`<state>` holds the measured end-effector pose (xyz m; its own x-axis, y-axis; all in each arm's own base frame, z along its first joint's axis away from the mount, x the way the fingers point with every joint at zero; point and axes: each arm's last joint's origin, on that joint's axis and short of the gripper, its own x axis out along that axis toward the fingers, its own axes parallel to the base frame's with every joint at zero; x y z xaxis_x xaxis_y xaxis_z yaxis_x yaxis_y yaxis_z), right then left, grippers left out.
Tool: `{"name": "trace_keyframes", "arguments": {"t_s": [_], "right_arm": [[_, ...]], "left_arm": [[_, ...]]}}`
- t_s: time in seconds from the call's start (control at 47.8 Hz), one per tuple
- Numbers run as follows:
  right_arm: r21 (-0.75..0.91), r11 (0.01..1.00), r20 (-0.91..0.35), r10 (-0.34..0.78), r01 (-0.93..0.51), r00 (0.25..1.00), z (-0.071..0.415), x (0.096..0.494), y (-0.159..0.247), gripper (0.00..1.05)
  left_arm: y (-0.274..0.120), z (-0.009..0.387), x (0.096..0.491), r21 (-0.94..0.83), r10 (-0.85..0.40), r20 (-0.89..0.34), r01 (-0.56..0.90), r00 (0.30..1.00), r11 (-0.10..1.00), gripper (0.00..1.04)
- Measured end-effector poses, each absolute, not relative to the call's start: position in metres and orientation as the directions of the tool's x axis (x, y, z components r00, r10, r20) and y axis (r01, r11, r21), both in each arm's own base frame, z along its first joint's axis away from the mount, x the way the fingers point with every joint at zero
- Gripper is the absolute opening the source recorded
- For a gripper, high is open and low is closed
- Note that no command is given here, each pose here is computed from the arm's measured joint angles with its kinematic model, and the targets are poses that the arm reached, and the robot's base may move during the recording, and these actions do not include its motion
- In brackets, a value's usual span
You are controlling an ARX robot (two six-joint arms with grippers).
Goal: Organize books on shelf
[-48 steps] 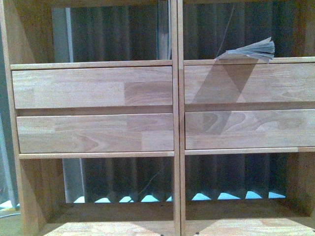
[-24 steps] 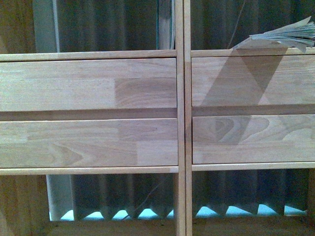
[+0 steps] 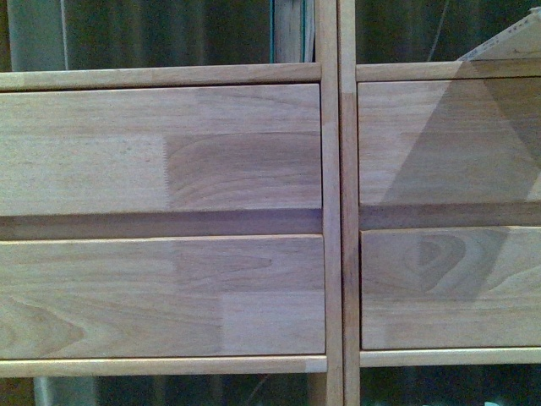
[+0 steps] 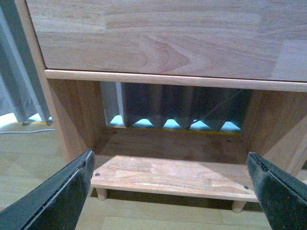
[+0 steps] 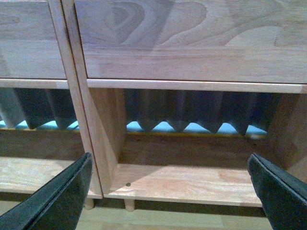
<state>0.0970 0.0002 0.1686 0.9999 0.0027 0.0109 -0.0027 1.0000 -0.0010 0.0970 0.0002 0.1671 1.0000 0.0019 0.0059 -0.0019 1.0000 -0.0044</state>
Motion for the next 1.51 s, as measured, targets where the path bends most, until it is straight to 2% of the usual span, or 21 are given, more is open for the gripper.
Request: {"name": "trace_keyframes", "arguments": {"t_s": [0.815, 0.857, 0.92, 0.983, 1.276, 1.359, 1.506], "right_arm": [[0.0, 1.0, 0.009, 0.008, -0.008, 1.0, 0.169, 0.097, 0.0, 0.98], [0.027, 0.998, -0.04, 0.053, -0.052, 0.998, 0.167, 0.098, 0.0, 0.98], [0.151, 0.973, -0.157, 0.196, -0.172, 0.968, 0.169, 0.099, -0.003, 0.98], [0.244, 0.947, -0.18, 0.254, -0.207, 0.95, 0.173, 0.103, -0.006, 0.98], [0.533, 0.819, -0.043, 0.28, -0.215, 0.959, 0.232, 0.14, -0.019, 0.98], [0.674, 0.714, -0.01, 0.265, -0.189, 0.964, 0.25, 0.166, -0.017, 0.98], [0.797, 0.582, 0.011, 0.249, -0.159, 0.968, 0.264, 0.196, -0.01, 0.98]], "left_arm": [[0.0, 0.167, 0.097, -0.004, 0.003, 0.006, -0.003, 1.0, 1.0, 0.97], [0.0, 0.167, 0.097, -0.004, 0.003, 0.006, -0.003, 1.0, 1.0, 0.97], [0.0, 0.167, 0.097, -0.004, 0.001, 0.006, -0.001, 1.0, 1.0, 0.97], [0.0, 0.167, 0.097, -0.004, 0.002, 0.006, -0.002, 1.0, 1.0, 0.97], [0.0, 0.167, 0.097, -0.004, 0.002, 0.006, -0.002, 1.0, 1.0, 0.97], [0.0, 0.167, 0.097, -0.004, 0.002, 0.006, -0.002, 1.0, 1.0, 0.97], [0.0, 0.167, 0.097, -0.004, 0.002, 0.006, -0.002, 1.0, 1.0, 0.97]]}}
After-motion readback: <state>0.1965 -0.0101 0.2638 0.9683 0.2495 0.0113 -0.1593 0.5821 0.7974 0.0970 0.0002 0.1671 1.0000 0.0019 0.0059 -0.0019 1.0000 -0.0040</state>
